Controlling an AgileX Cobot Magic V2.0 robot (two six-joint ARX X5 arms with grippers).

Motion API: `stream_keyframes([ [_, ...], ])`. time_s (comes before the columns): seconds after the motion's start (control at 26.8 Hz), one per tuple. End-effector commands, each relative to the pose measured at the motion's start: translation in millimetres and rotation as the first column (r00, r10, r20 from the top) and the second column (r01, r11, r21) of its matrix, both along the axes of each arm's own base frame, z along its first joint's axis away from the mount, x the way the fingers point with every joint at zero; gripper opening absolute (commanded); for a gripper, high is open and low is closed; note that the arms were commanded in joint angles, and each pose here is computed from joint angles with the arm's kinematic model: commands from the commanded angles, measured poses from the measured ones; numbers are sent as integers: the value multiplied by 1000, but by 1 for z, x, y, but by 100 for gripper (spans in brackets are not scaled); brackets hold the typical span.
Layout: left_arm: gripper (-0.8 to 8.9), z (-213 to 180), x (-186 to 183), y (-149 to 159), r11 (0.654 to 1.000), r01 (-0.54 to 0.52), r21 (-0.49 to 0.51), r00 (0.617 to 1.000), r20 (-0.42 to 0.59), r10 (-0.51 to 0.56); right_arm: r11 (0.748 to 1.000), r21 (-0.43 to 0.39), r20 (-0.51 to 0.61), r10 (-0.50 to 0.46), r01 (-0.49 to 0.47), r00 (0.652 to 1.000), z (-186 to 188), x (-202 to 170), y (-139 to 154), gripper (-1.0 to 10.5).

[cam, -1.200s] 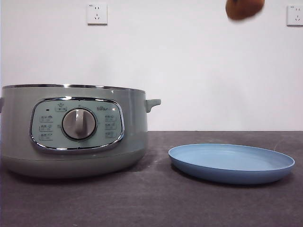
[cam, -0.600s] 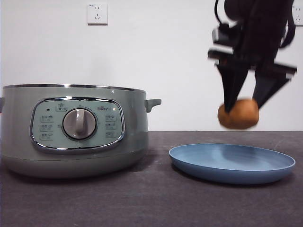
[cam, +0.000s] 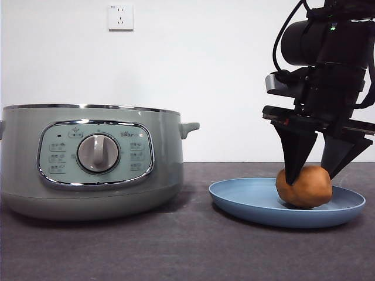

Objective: Take the potato out from the steamer,put the potato on the plate,close the lid

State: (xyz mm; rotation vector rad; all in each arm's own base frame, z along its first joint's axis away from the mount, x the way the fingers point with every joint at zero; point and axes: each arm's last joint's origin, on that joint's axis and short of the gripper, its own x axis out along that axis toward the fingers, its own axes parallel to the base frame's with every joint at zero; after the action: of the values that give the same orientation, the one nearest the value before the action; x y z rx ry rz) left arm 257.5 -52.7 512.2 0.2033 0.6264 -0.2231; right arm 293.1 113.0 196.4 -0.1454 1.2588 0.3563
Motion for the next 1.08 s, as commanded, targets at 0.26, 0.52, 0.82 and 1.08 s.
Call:
stream_keyframes([
  [0.26,-8,1,-8,2,1000,-4,0,1000,-27,4,999,-25,-38,33,-34,999,-15,2,1,-8],
  [0.52,-8,1,-9,2,1000,-3,-1,1000,-28,3,999,-26,-45,33,-34,998,-18,3,1,335],
  [0.82,-8,1,-10,-4,999,45,-27,998,-33,-45,999,-27,-40,32,-33,999,-14,2,0,540],
  [1.08,-8,1,-10,-7,995,82,-49,996,-36,-84,1000,5,47,31,-31,998,34,-9,-4,540],
])
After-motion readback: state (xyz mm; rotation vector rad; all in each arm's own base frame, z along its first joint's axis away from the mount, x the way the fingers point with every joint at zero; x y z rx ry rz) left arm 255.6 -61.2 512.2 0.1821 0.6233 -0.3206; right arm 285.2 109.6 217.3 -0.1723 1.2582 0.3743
